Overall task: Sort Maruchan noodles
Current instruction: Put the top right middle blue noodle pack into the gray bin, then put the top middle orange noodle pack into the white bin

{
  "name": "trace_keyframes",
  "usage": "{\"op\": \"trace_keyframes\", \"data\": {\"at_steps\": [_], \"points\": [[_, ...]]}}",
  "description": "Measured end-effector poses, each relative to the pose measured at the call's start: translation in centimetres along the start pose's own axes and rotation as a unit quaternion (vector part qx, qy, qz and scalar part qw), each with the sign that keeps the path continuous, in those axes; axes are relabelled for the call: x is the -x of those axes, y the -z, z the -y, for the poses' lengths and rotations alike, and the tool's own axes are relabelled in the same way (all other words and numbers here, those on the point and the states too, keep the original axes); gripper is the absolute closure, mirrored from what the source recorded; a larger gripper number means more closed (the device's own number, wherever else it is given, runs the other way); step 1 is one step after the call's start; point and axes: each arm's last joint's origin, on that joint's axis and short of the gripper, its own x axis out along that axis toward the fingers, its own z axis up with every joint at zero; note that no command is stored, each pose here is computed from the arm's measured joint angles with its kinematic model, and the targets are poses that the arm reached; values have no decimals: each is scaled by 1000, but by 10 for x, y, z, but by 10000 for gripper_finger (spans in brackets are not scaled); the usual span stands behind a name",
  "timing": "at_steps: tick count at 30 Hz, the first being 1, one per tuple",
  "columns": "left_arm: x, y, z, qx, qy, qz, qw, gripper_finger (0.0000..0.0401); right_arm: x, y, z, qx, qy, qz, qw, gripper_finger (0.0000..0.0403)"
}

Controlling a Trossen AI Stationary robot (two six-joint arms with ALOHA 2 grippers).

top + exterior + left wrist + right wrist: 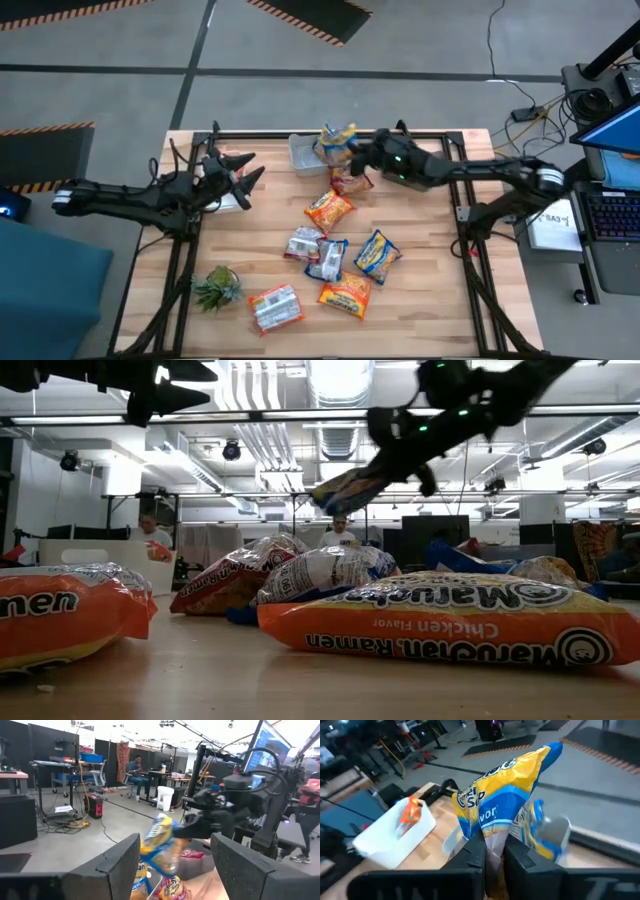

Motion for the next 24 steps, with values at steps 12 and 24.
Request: {"op": "trace_keyframes", "data": {"at_steps": [12,24], "points": [[-6,9,4,10,-2,-23,1000,175,-68,-28,-8,86,58,-160,982,208],[-39,70,28,79,36,-198,976,178,38,-50,-41,151,26,-250,956,172]]}}
